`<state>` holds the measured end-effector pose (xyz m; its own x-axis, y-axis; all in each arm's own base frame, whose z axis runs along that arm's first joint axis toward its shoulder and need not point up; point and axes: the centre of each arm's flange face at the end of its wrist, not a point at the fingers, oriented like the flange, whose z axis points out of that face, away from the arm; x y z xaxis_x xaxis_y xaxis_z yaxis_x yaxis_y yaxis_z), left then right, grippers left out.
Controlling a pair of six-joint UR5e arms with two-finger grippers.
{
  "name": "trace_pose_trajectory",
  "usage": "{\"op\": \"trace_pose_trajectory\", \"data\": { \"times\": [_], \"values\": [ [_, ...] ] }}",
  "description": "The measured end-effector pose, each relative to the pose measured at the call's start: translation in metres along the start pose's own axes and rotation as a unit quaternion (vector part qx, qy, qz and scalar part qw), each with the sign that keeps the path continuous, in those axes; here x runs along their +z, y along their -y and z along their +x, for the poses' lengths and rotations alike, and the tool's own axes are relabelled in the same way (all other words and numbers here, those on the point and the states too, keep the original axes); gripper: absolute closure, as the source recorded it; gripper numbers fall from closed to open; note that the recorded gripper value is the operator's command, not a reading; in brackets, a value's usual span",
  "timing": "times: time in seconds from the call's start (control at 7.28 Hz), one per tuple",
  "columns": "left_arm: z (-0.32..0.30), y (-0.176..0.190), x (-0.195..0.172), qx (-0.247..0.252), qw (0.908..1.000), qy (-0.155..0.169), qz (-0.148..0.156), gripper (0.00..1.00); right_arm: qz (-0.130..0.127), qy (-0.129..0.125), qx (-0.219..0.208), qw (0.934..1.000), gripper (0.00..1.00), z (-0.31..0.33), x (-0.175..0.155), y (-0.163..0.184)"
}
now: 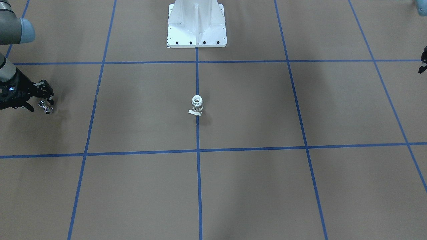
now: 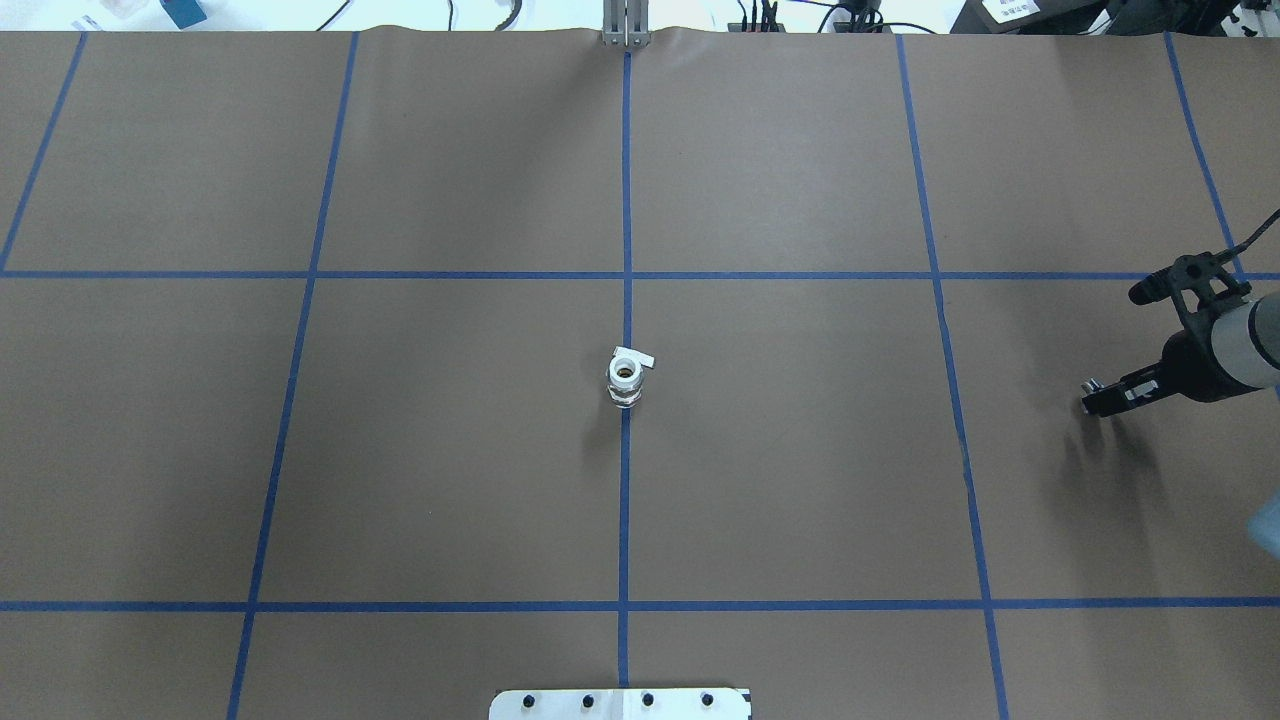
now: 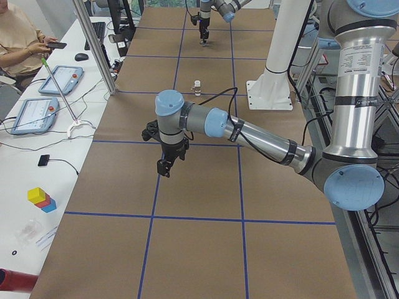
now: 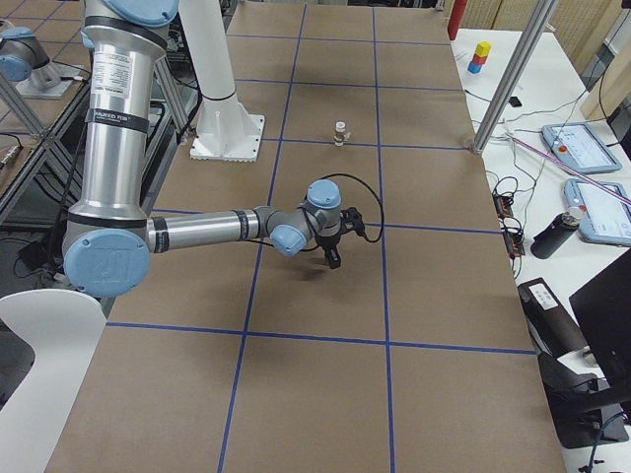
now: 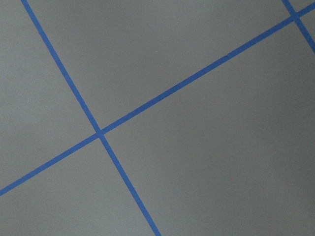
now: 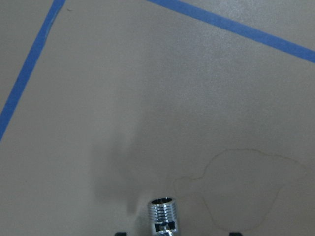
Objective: Assemble PPR valve and pipe with both arms
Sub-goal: 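Reach the right gripper to the chrome valve and grasp it, then carry the chrome valve with the right gripper above the white fitting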
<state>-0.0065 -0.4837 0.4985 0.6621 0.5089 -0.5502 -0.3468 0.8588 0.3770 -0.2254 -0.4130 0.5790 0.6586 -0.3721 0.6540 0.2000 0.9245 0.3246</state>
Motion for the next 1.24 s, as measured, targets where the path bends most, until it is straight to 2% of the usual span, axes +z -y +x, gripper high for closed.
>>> {"op": "trace_pose_trajectory", "data": {
  "times": [0.14,0.27,0.82,0.96,1.24],
  "values": [
    [0.000,0.000,0.000,0.000,1.0000,0.000,0.000,0.00,0.000,0.001,-0.001,1.0000,0.92,-0.002,0.000,0.000],
    [0.000,0.000,0.000,0.000,1.0000,0.000,0.000,0.00,0.000,0.002,-0.001,1.0000,1.00,-0.002,0.000,0.000],
    [-0.001,0.000,0.001,-0.002,1.0000,0.000,-0.001,0.00,0.009,0.011,-0.008,0.9999,1.00,-0.017,-0.016,0.007],
    [-0.003,-0.001,0.003,-0.004,1.0000,-0.001,-0.003,0.00,0.013,0.015,-0.008,0.9998,1.00,-0.029,-0.026,0.017],
    [-0.013,-0.005,0.014,-0.014,0.9998,-0.004,-0.013,0.00,0.018,0.018,0.018,0.9995,1.00,-0.077,-0.059,0.063]
  ]
}}
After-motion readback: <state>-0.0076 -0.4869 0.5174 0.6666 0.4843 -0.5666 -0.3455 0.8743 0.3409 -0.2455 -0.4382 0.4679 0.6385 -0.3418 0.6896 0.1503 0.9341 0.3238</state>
